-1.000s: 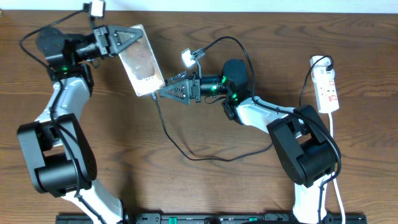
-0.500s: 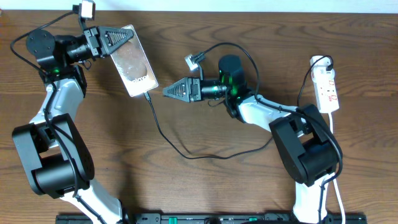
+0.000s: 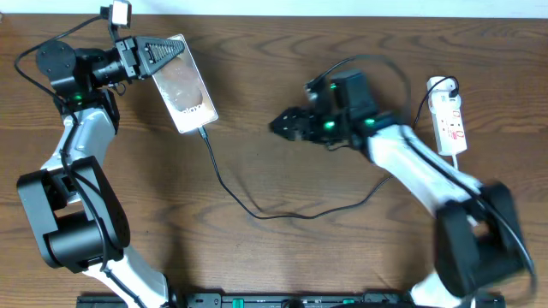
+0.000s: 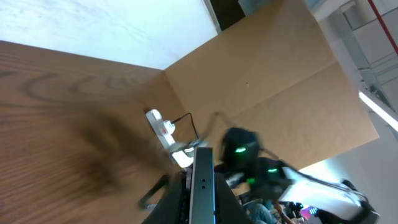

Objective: Plug charger to phone and switch on socket
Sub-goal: 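Open the right gripper and move it toward the power strip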

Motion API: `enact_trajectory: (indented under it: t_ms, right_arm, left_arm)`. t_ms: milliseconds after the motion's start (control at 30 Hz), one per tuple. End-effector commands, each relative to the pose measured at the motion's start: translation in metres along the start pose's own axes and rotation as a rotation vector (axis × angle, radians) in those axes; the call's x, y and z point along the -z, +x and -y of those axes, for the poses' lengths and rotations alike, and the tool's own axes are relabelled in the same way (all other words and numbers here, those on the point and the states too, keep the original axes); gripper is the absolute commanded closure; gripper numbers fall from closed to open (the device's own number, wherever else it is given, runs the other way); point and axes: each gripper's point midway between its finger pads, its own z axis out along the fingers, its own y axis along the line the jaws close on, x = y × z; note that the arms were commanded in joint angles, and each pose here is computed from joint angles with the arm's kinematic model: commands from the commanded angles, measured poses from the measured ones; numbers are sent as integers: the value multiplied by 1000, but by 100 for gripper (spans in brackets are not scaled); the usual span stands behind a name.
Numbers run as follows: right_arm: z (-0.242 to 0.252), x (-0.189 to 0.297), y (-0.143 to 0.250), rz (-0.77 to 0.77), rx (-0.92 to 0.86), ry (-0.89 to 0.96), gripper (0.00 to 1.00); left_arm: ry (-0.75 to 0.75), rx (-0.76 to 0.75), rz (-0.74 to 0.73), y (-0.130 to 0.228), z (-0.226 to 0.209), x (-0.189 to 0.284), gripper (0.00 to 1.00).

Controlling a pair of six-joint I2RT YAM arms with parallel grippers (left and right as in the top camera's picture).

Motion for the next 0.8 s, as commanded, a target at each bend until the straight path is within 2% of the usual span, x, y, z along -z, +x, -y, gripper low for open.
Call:
enact_trajectory:
  t_ms: [0,200,500,767]
  right_arm:
    - [14,48,-20,139,136,240,1]
    - [12,79,-17,183,140,327,1]
    - [10,80,-16,183,143,324,1]
    - [12,80,-13,169,136,330,1]
  left_arm:
    - [8,-10,-14,7,1,-6,93]
    - [12,32,-29,33,-21,-13,93]
    - [-63,282,83,58,-88,-11,93]
    - [-127,386,109,78,-136,-9,93]
